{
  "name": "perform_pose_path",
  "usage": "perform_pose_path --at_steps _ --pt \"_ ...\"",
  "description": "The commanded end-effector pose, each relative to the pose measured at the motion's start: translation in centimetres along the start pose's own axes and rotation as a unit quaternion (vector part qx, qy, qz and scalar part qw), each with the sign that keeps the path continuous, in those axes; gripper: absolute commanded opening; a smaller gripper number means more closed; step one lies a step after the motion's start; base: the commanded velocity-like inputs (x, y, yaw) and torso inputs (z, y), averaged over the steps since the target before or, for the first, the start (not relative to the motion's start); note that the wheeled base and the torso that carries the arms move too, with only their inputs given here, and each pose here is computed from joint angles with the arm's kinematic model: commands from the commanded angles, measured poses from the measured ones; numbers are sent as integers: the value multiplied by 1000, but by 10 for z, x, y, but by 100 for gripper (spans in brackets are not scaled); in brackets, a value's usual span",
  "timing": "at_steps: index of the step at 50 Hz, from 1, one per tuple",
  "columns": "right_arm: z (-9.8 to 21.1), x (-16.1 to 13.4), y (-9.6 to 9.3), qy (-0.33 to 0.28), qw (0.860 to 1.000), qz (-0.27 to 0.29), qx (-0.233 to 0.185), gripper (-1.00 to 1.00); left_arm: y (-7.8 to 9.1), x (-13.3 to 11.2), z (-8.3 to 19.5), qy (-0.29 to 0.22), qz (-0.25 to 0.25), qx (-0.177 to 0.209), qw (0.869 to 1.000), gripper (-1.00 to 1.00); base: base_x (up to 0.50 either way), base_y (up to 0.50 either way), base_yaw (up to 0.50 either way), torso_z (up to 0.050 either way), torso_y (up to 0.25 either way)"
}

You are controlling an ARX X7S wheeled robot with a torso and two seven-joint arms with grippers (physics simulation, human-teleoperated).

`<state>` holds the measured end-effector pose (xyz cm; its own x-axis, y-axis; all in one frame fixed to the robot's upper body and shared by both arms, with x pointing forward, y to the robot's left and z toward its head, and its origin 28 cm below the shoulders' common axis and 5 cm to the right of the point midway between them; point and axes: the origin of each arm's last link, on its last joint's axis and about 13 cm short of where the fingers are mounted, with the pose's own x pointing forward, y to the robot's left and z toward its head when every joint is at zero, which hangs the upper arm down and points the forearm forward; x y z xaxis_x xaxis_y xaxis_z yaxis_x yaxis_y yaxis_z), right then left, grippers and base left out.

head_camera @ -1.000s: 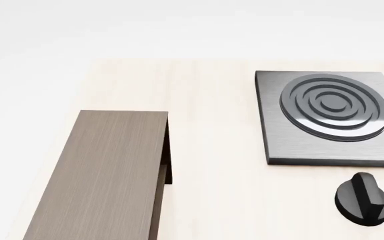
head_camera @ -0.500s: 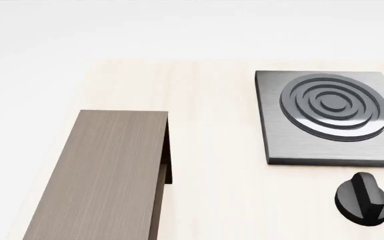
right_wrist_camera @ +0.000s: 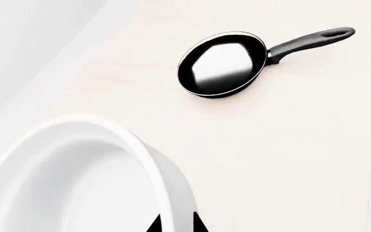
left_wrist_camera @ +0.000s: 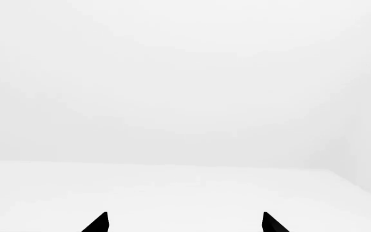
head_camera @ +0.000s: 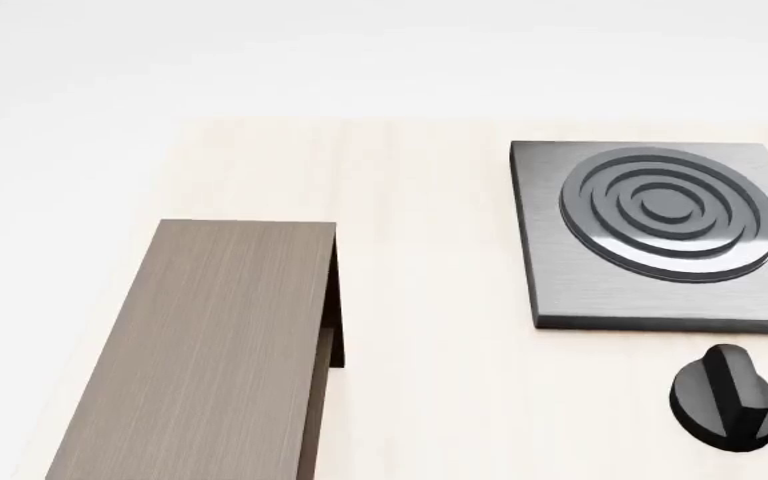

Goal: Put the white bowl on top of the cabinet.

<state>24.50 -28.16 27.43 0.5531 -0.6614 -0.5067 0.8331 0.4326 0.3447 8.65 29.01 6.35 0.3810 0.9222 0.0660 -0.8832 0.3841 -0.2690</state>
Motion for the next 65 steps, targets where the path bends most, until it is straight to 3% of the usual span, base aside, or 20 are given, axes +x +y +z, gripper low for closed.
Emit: perform_pose_path --at_steps 1,13,30,37,54,65 --pt "21 -16 39 -26 997 72 -28 -100 -2 -6 -5 -6 -35 19 999 100 0 0 0 0 0" --pt "26 -26 79 -28 990 116 -72 -100 -2 -6 -5 -4 -36 16 999 100 0 0 0 0 1" --pt "9 -35 131 -15 967 211 -143 -100 -2 -6 -6 -4 -36 15 999 100 0 0 0 0 1" --pt "16 -49 152 -30 959 232 -162 -100 -2 -6 -5 -4 -36 14 999 100 0 0 0 0 1" --pt "12 -68 187 -30 942 277 -185 -100 -3 -6 -6 -3 -37 13 999 100 0 0 0 0 1" --pt "1 -82 209 -23 922 327 -207 -100 -3 -6 -6 -3 -38 12 999 100 0 0 0 0 1"
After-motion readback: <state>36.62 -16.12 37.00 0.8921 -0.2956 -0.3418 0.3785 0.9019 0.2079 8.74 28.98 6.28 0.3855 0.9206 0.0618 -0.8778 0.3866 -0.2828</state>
